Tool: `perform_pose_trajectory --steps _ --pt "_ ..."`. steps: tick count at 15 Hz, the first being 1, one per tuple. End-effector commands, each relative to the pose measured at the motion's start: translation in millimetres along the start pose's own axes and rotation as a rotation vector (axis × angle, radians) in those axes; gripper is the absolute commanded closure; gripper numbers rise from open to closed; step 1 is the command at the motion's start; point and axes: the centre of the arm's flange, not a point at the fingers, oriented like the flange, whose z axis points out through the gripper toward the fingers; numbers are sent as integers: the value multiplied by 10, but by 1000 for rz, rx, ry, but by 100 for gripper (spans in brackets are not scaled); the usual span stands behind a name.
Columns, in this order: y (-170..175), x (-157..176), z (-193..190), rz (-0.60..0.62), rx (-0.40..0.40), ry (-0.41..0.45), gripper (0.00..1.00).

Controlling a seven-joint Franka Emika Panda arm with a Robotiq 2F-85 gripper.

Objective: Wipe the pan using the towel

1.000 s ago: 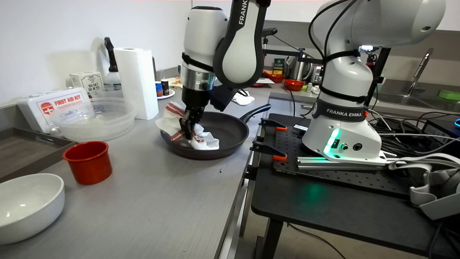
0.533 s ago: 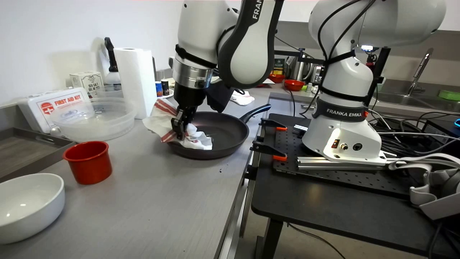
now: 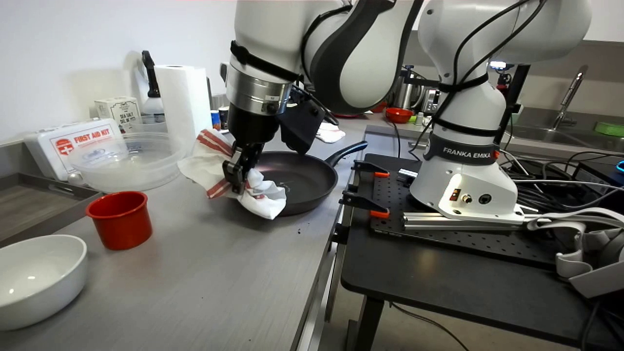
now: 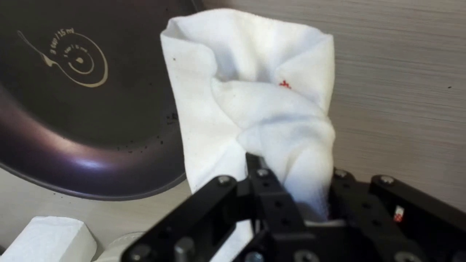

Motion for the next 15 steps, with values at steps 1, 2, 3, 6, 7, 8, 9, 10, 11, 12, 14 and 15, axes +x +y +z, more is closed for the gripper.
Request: perform_pose_trajectory --steps 1,2,3,6,7,8,9,10,11,12,14,15 --pt "-214 -125 -380 -3 -22 -41 94" --pt "-270 -131 -382 -12 -25 -57 94" --pt "-358 -140 -379 -23 -33 -77 94" --pt "-566 -101 -386 -53 -55 -132 94" --pt "-625 -73 -394 -63 -64 -147 94" --pt "-690 -20 -400 -76 -70 -164 94" --pt "-741 28 -408 -81 -78 -177 94" --pt "-789 94 -415 -89 -84 -191 94" --pt "-824 161 -420 -95 -89 -204 94" --pt "-850 228 -426 -103 -91 -214 94" --pt "-881 364 -425 -118 -92 -234 94" --pt "-896 423 -417 -127 -98 -241 94"
